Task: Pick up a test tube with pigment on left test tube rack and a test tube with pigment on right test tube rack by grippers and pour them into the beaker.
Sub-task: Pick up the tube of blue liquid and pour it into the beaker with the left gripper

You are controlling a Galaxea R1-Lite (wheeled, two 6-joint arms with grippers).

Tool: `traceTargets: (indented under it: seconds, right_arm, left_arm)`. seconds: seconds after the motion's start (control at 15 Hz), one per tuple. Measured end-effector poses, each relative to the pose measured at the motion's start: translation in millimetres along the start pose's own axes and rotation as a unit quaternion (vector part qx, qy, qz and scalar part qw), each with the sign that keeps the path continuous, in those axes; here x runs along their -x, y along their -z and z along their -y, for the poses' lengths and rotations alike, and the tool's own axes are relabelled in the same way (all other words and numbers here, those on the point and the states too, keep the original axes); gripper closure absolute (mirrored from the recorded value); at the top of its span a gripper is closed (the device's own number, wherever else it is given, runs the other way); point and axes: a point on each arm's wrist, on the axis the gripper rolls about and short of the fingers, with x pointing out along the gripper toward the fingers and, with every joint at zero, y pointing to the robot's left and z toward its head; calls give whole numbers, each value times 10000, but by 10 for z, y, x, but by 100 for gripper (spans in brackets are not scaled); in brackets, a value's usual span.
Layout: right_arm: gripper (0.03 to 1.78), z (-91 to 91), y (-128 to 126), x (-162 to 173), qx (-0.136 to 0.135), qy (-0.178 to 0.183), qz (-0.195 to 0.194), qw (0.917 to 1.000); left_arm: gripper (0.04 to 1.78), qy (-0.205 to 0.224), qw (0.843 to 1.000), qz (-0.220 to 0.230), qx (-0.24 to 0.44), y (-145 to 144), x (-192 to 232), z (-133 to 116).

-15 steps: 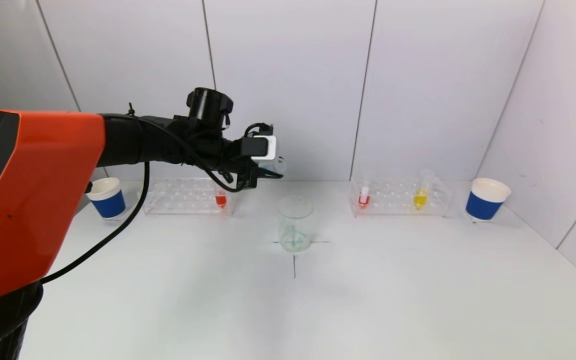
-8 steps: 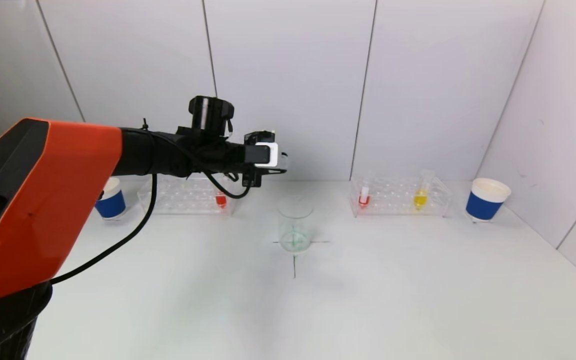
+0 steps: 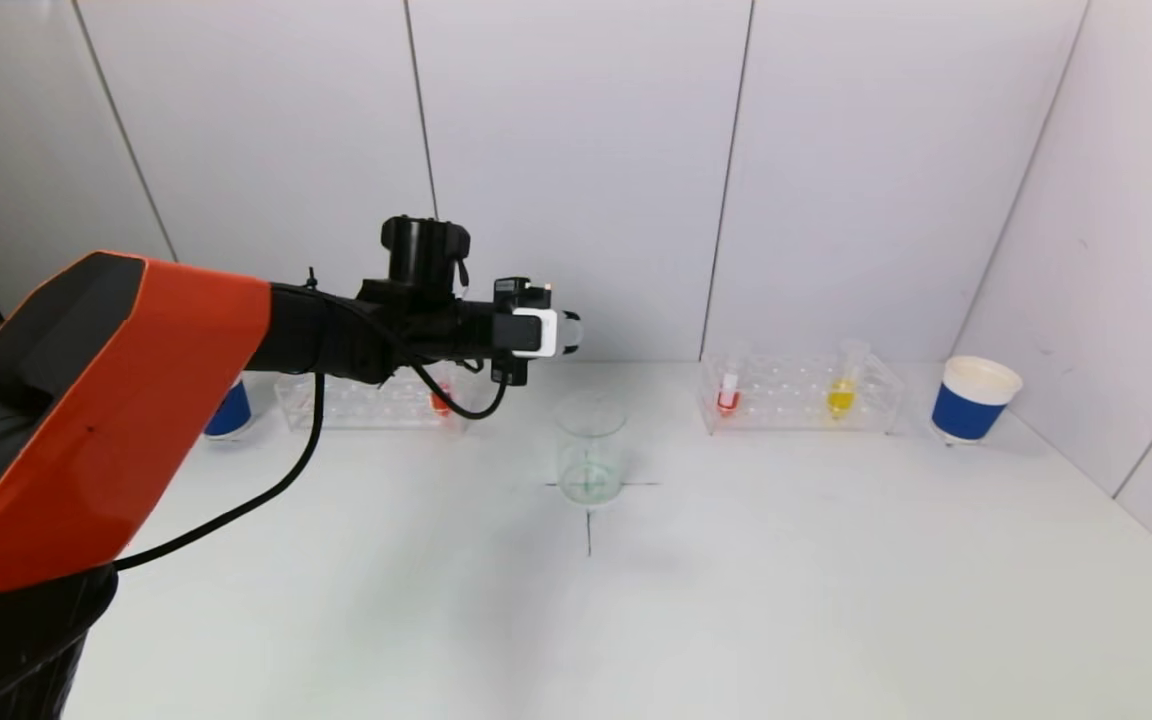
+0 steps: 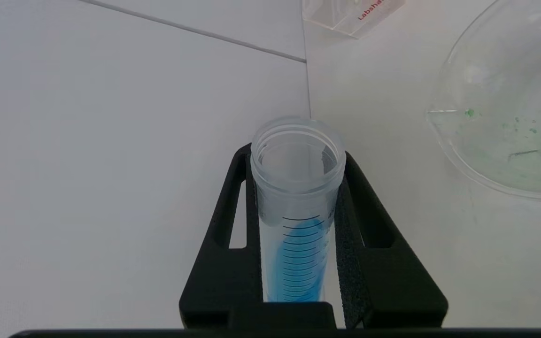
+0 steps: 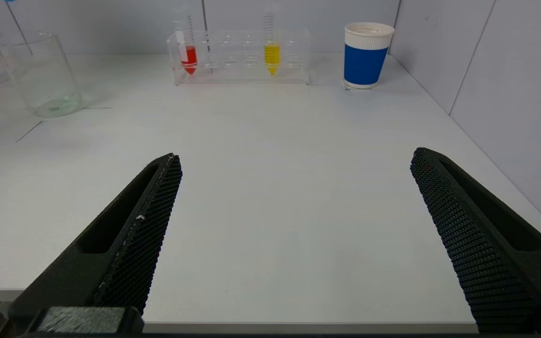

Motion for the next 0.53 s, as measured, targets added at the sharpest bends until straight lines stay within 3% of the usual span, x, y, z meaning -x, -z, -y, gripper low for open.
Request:
traceTargets:
  seconds: [0.53]
  right_arm:
    - [4, 0, 0, 0, 2, -1, 2, 10000]
  left_arm:
    - [137, -369, 9985, 293, -286, -18, -7, 53]
